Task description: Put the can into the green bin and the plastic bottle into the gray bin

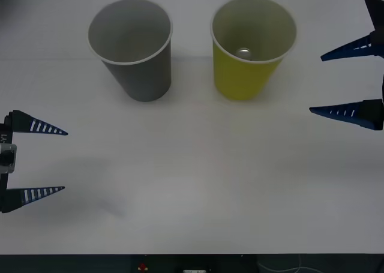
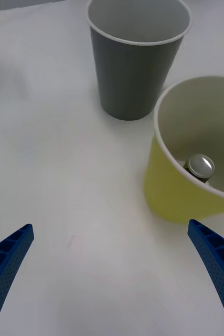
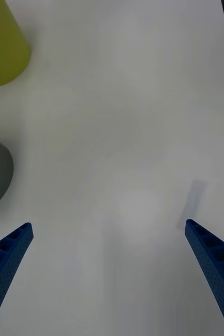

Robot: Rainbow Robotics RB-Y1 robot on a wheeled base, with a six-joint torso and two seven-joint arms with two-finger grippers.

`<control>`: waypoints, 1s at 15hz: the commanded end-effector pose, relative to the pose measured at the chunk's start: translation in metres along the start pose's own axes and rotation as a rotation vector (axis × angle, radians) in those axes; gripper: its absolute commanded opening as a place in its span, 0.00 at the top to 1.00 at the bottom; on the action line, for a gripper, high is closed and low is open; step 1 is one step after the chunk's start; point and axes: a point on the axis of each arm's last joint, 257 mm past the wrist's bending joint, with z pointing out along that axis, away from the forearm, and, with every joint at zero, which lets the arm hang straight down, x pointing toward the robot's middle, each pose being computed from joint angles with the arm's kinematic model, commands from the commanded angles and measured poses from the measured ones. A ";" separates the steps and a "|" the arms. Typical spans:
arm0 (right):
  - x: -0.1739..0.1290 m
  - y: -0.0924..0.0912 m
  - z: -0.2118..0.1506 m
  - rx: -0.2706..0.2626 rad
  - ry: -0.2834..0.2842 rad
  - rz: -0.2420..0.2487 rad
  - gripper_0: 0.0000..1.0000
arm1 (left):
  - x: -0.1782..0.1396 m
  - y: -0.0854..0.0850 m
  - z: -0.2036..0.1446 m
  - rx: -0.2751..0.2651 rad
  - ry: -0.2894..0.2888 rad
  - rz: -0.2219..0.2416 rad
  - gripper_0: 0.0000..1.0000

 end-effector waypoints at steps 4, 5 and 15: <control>0.042 0.034 -0.017 -0.035 -0.005 -0.097 0.00 | 0.000 0.000 0.000 0.000 0.000 0.000 0.00; 0.048 0.037 -0.018 -0.038 0.000 -0.105 0.00 | 0.000 0.000 0.000 0.000 0.000 0.000 0.00; 0.101 0.063 -0.027 -0.089 0.021 -0.119 0.00 | 0.000 0.000 0.000 0.000 0.000 0.000 0.00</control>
